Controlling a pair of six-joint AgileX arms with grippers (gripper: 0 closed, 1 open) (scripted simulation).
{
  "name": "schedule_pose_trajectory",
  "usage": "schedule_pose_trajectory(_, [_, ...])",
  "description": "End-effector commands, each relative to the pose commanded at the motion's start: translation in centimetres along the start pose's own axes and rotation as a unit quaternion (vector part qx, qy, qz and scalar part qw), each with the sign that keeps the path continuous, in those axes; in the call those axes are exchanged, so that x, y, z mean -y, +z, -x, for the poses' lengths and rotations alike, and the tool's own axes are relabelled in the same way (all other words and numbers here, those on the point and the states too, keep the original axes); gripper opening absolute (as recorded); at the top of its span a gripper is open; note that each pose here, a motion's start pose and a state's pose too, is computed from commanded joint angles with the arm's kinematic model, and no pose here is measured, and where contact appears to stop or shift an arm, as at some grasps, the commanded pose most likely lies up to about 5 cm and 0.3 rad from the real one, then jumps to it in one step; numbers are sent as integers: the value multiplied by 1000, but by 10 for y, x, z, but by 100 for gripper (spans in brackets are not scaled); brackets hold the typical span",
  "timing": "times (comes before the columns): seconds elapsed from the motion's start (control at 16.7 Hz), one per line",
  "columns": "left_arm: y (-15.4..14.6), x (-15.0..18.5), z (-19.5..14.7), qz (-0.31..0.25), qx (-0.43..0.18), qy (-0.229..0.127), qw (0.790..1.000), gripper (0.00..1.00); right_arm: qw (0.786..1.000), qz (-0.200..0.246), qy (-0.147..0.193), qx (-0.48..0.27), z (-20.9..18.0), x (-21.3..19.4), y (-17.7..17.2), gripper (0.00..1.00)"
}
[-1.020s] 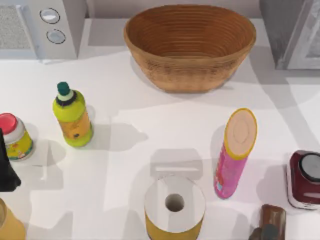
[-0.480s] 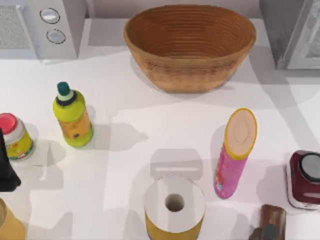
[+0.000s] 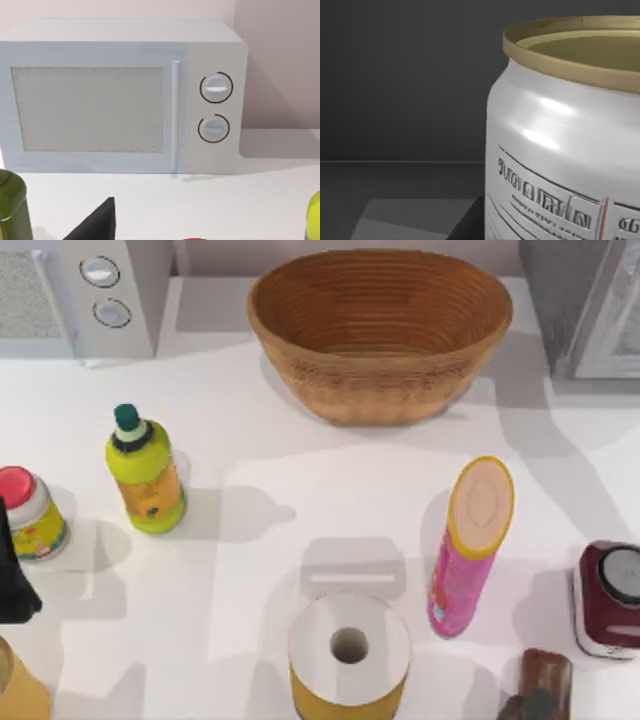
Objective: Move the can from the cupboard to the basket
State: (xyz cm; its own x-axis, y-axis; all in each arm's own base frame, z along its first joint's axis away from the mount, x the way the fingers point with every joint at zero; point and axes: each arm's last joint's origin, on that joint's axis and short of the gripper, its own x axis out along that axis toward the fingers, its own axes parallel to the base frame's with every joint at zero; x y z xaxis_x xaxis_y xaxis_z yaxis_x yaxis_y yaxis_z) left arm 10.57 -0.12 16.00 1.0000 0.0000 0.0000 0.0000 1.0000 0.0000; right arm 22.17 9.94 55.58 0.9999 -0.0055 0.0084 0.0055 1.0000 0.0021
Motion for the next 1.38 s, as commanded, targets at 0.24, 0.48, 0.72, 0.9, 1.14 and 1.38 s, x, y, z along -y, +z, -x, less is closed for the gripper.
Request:
schedule_pose_trajectory(0.24, [0,0,0,0,0,0,1000,100,1000,0,-1,1,53,11,12,0])
schedule_pose_trajectory(0.48, [0,0,0,0,0,0,1000,100,1000,1,-2,-3,52,11,10,0])
schedule_pose_trajectory(0.72, [0,0,0,0,0,0,1000,100,1000,-1,-1,2,56,16,7,0])
schedule_pose_trajectory(0.9, [0,0,0,0,0,0,1000,100,1000,-2,0,4,64,27,-6,0])
schedule_pose_trajectory(1.14, [0,0,0,0,0,0,1000,100,1000,0,0,-1,77,44,-43,0])
schedule_pose_trajectory(1.38, [0,0,0,0,0,0,1000,100,1000,2,0,-5,93,64,-103,0])
